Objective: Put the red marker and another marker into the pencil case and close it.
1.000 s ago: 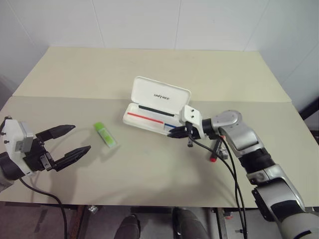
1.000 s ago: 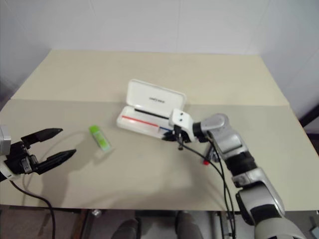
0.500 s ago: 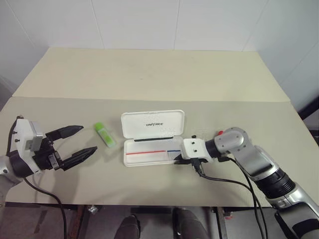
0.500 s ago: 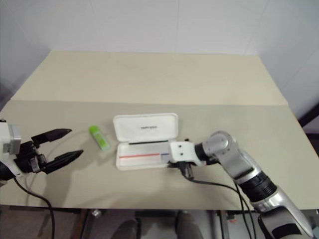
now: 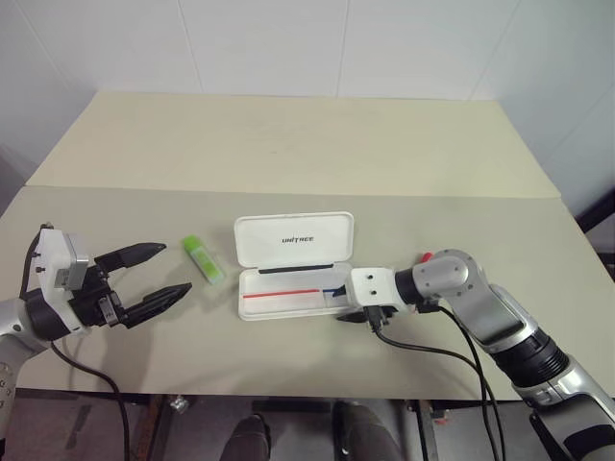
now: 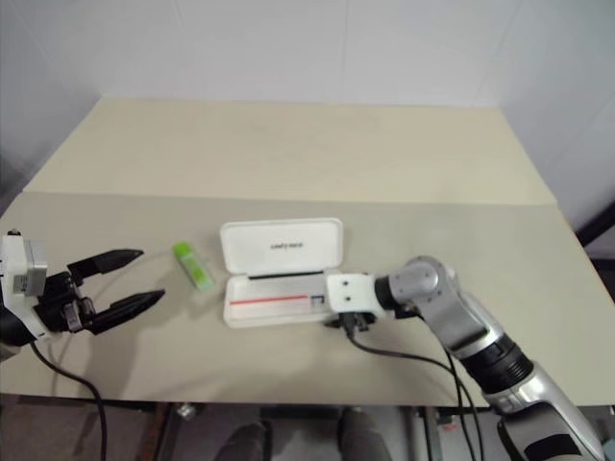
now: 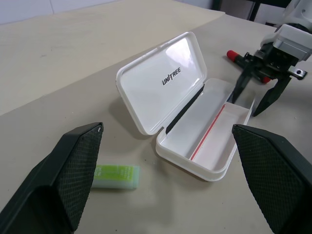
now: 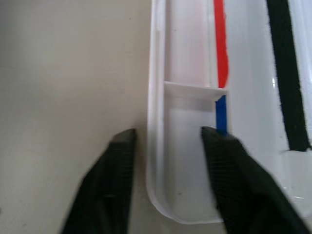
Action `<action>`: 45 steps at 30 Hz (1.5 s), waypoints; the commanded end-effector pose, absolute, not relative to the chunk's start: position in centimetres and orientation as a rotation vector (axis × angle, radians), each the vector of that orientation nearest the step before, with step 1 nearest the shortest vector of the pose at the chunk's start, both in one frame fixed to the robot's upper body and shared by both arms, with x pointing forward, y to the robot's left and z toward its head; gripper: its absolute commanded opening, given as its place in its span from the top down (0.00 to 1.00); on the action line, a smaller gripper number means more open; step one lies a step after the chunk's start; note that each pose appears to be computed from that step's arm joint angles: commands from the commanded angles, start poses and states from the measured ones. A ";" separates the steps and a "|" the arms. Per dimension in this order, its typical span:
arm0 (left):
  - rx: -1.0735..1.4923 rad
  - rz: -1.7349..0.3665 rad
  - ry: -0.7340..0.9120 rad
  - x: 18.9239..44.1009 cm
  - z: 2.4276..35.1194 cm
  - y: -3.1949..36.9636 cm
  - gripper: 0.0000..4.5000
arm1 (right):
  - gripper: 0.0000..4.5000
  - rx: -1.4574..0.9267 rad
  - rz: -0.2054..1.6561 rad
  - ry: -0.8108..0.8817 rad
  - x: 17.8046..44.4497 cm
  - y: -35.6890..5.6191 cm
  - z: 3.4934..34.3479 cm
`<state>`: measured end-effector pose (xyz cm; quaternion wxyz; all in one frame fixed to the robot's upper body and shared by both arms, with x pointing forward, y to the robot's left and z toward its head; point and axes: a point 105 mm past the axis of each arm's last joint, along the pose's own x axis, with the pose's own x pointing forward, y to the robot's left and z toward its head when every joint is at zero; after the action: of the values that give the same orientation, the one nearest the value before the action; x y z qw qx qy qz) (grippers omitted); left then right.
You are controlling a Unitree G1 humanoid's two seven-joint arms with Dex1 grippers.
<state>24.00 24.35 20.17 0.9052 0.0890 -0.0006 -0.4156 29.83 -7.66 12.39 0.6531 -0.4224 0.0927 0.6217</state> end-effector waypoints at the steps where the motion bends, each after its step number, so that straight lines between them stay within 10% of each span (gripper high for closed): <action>1: 0.207 -0.883 -0.038 23.9 20.9 23.9 0.00 | 0.05 -0.902 1.473 0.189 28.5 -7.4 12.9; 14: 0.194 -0.922 -0.040 24.6 20.8 23.3 0.00 | 0.01 -0.740 1.464 0.141 28.5 -8.6 16.9; 28: 0.184 -0.934 -0.051 25.2 20.3 22.8 0.00 | 0.01 -0.758 0.997 0.256 35.0 -14.4 18.2; 45: 0.170 -1.027 -0.054 25.9 19.6 21.4 0.00 | 0.01 -0.508 0.691 0.352 35.8 -16.7 18.8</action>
<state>25.82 21.61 19.32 0.8708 0.0757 -0.0142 -0.4856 36.11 -16.36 17.67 0.8846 -0.2499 0.1861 0.3471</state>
